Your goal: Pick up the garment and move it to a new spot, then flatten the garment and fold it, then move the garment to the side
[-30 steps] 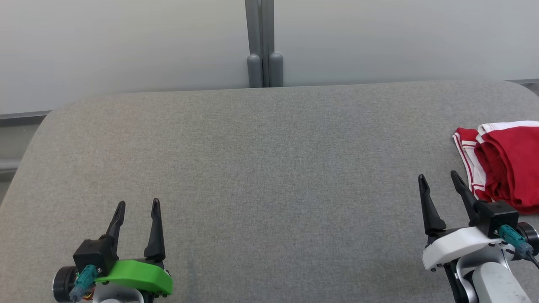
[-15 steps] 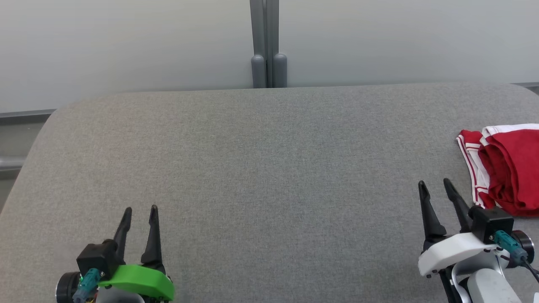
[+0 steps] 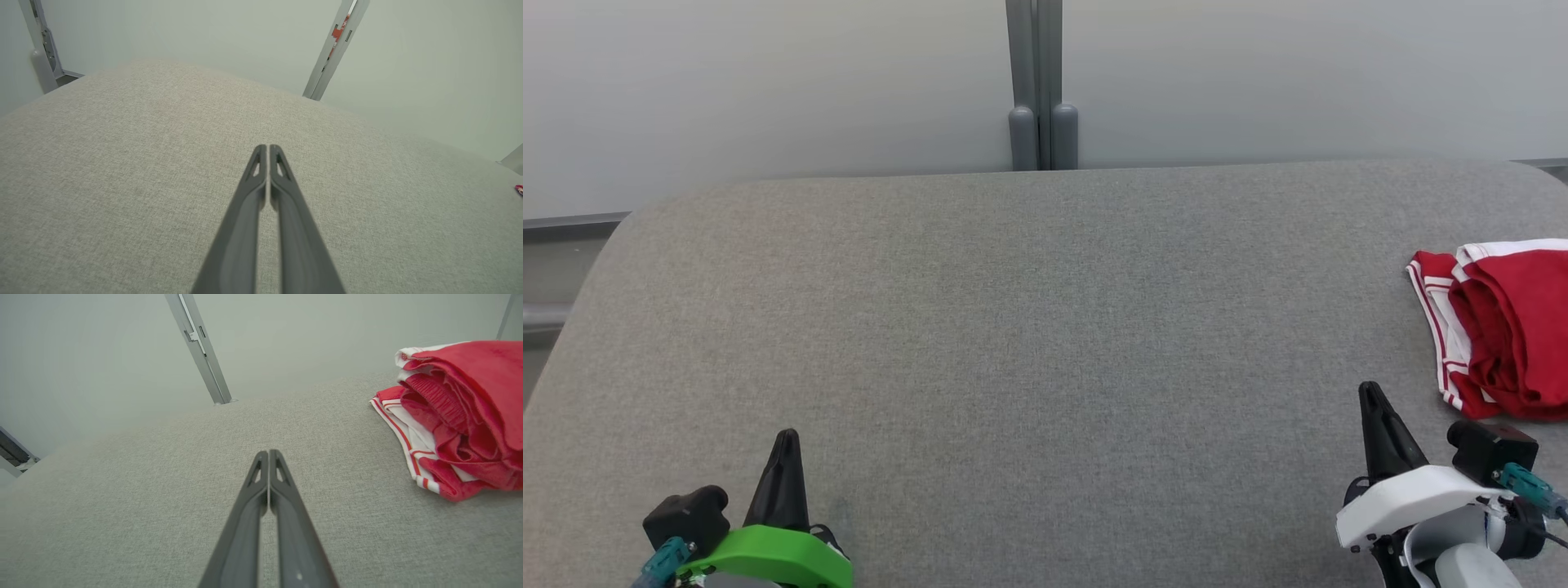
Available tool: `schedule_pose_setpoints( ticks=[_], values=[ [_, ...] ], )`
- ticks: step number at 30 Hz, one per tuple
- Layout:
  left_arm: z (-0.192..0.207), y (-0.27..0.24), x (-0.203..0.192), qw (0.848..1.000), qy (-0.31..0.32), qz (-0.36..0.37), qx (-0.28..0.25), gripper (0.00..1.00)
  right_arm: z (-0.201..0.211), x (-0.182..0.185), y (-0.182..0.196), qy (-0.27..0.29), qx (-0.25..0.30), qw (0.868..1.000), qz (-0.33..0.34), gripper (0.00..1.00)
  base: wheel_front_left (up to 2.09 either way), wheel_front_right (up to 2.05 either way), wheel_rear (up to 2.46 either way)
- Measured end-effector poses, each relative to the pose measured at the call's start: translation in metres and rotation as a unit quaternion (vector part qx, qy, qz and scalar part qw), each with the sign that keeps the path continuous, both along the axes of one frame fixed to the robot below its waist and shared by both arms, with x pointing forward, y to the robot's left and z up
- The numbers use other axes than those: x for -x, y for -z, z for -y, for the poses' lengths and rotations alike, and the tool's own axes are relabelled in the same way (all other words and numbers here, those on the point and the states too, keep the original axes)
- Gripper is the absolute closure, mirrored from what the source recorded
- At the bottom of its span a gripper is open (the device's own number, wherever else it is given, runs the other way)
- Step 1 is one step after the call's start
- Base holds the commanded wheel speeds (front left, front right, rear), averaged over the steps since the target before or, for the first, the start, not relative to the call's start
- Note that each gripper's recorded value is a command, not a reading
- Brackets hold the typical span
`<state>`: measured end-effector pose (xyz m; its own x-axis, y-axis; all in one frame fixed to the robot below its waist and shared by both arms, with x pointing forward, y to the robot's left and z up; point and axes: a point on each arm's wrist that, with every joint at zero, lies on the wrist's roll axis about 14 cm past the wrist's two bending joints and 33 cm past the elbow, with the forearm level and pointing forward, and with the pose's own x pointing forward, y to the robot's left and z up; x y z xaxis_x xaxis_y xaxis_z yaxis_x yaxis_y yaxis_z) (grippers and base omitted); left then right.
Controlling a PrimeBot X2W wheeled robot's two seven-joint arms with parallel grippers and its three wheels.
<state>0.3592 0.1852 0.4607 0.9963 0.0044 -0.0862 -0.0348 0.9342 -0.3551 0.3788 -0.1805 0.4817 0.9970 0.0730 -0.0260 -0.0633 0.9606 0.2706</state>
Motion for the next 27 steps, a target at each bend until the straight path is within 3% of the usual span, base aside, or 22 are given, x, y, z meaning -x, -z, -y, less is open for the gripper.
schedule_pose_setpoints(
  ticks=[12, 27],
  values=[
    [-0.007, -0.002, -0.002, 0.995, -0.025, -0.007, 0.096, 1.0, 0.007, -0.001, 0.0, 0.025, -0.103, 0.994, -0.015, 1.0, 0.0, 0.0, 0.0],
    [-0.011, -0.006, -0.007, 0.978, -0.042, -0.005, 0.204, 1.0, 0.012, -0.002, -0.001, 0.045, -0.217, 0.975, -0.026, 1.0, 0.0, 0.0, 0.0]
  ],
)
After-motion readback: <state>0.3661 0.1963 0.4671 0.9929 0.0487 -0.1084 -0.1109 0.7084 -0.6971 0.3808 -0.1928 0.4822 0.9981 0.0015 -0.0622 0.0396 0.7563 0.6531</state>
